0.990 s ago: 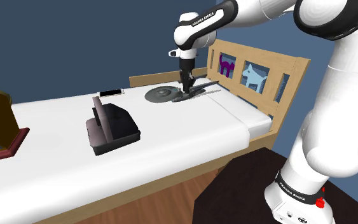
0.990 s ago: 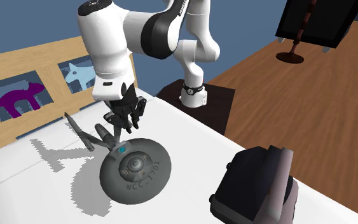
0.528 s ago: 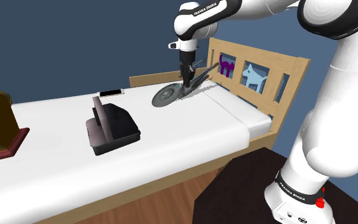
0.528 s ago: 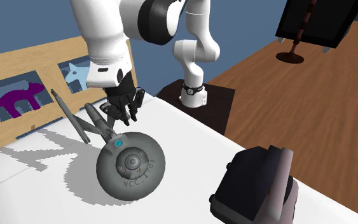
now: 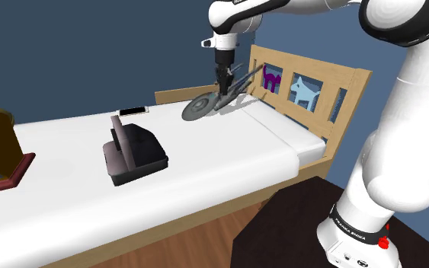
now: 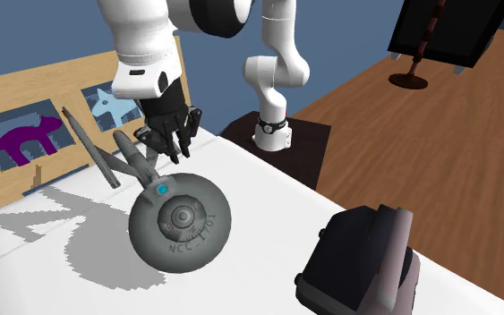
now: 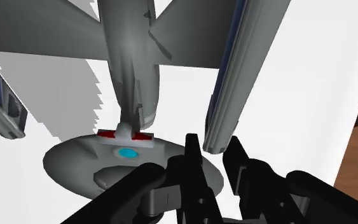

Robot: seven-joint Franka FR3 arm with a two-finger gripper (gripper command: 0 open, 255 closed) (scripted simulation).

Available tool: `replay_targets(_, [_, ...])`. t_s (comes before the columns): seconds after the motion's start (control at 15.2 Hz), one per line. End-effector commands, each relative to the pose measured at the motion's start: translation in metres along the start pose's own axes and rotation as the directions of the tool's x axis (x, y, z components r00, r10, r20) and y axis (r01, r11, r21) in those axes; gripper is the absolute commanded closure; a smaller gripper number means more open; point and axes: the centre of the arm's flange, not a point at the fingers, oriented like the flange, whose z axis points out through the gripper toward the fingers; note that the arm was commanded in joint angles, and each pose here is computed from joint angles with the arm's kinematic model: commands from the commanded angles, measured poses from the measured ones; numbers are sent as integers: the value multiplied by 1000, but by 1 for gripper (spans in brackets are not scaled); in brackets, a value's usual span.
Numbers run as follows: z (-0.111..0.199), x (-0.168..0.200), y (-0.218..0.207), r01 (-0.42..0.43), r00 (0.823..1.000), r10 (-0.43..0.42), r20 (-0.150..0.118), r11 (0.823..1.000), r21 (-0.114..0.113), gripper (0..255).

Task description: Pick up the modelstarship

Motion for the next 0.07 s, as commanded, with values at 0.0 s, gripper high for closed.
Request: replay_targets(0.0, [-3,0,-1,0,1000,0,0,1000,-1,255])
